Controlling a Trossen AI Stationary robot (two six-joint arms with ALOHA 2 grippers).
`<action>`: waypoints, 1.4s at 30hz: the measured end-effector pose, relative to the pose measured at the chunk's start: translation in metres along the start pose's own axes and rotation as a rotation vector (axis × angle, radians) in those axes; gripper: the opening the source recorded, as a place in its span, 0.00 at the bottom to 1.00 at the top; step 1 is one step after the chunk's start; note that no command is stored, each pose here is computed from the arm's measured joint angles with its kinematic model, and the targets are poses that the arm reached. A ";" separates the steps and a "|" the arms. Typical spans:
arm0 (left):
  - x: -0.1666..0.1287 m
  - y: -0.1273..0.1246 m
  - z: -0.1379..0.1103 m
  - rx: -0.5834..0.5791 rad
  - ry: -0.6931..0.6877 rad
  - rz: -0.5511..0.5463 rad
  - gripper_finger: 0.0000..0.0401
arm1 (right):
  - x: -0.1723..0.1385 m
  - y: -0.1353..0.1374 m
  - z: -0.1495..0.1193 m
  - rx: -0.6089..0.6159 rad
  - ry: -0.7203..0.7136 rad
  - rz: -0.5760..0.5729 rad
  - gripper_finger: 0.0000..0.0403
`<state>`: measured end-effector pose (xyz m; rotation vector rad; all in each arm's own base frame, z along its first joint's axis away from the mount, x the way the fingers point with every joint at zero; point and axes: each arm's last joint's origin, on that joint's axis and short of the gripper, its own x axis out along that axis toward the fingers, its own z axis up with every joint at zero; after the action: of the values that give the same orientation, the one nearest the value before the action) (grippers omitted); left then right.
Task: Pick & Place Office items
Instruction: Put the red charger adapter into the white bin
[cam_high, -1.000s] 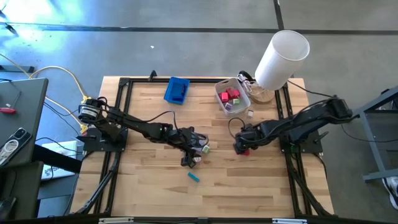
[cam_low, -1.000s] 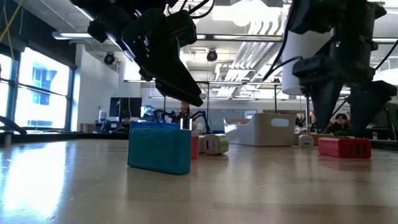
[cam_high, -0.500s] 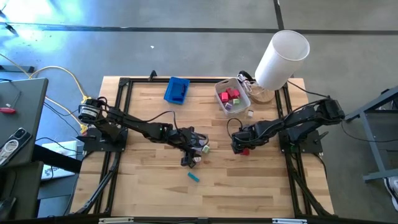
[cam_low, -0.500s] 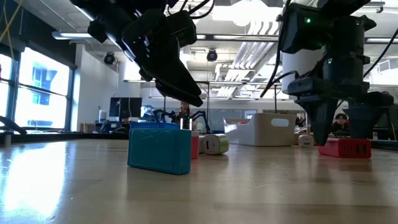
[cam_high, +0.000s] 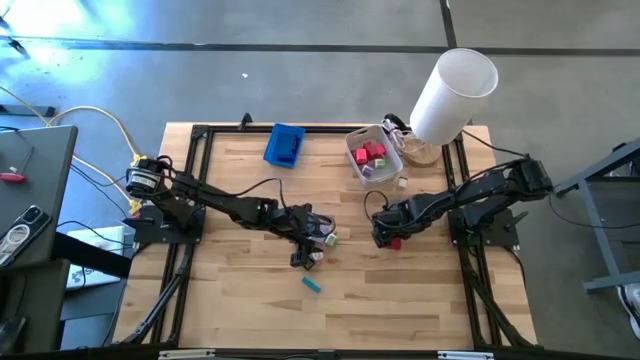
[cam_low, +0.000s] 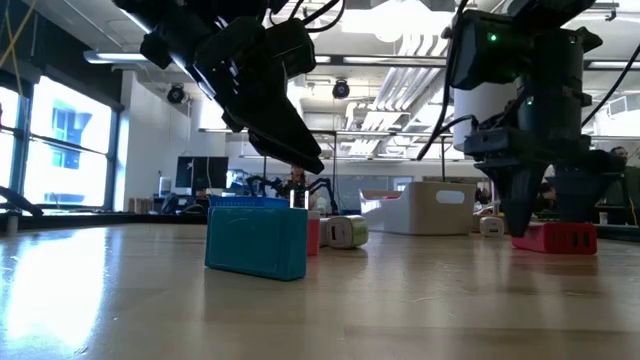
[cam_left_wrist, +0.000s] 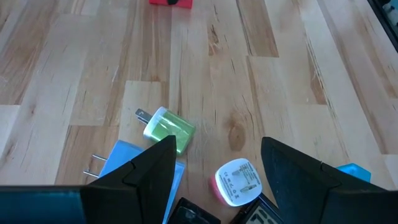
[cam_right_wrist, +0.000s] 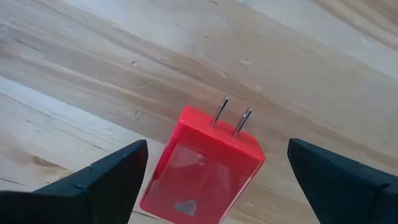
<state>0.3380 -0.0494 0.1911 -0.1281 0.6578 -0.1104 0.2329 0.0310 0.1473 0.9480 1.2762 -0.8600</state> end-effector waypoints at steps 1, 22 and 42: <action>0.000 0.000 0.000 0.000 0.000 0.000 0.57 | 0.000 0.000 0.000 0.000 -0.004 0.001 0.93; 0.000 -0.003 -0.002 0.021 0.010 -0.007 0.57 | 0.001 0.000 -0.004 -0.051 -0.042 -0.013 0.93; 0.000 -0.003 -0.003 0.026 0.019 -0.006 0.57 | 0.027 0.006 -0.005 -0.068 0.046 -0.088 0.75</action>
<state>0.3363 -0.0529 0.1895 -0.1037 0.6751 -0.1259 0.2397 0.0377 0.1212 0.8670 1.3867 -0.8618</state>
